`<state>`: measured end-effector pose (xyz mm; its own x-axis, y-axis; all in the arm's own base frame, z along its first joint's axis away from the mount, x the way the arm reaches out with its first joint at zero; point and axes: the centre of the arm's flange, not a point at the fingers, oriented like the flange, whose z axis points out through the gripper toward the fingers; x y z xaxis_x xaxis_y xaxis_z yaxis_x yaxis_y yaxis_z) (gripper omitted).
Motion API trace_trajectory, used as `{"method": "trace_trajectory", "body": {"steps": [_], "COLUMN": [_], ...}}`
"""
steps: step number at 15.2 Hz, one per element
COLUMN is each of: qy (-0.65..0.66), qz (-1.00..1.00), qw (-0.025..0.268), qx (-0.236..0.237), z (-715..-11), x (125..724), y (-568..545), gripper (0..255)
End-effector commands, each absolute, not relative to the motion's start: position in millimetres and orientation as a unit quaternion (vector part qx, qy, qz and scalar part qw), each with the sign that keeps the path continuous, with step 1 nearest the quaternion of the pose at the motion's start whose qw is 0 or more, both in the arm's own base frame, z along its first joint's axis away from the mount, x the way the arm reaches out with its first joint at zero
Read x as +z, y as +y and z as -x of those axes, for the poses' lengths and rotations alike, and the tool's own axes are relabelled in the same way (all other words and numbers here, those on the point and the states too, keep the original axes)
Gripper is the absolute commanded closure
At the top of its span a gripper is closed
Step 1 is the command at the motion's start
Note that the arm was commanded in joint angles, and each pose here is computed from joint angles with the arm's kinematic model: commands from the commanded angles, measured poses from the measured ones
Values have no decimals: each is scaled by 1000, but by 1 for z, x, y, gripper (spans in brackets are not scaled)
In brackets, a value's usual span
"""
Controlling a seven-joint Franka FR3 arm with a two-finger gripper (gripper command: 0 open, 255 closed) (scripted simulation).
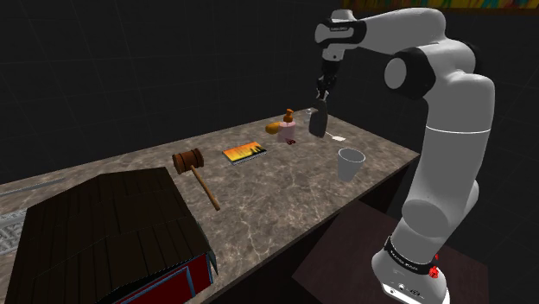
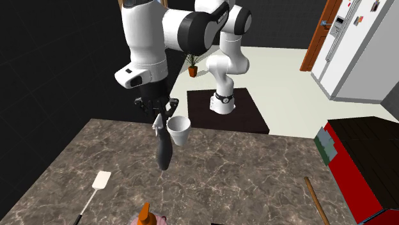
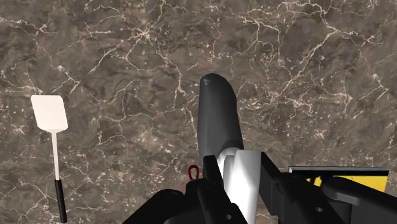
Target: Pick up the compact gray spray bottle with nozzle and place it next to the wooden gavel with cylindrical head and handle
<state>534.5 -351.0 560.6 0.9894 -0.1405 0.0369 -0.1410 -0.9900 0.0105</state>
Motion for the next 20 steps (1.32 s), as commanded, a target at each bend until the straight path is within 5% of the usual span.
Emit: {"method": "trace_trajectory", "body": {"steps": [1, 20], "qy": [-71, -71], "qz": [-997, -997], "qw": [6, 6], "qx": [18, 18], "z": [-535, -541], "x": [572, 598], "y": [-352, -167], "gripper": [255, 255]}}
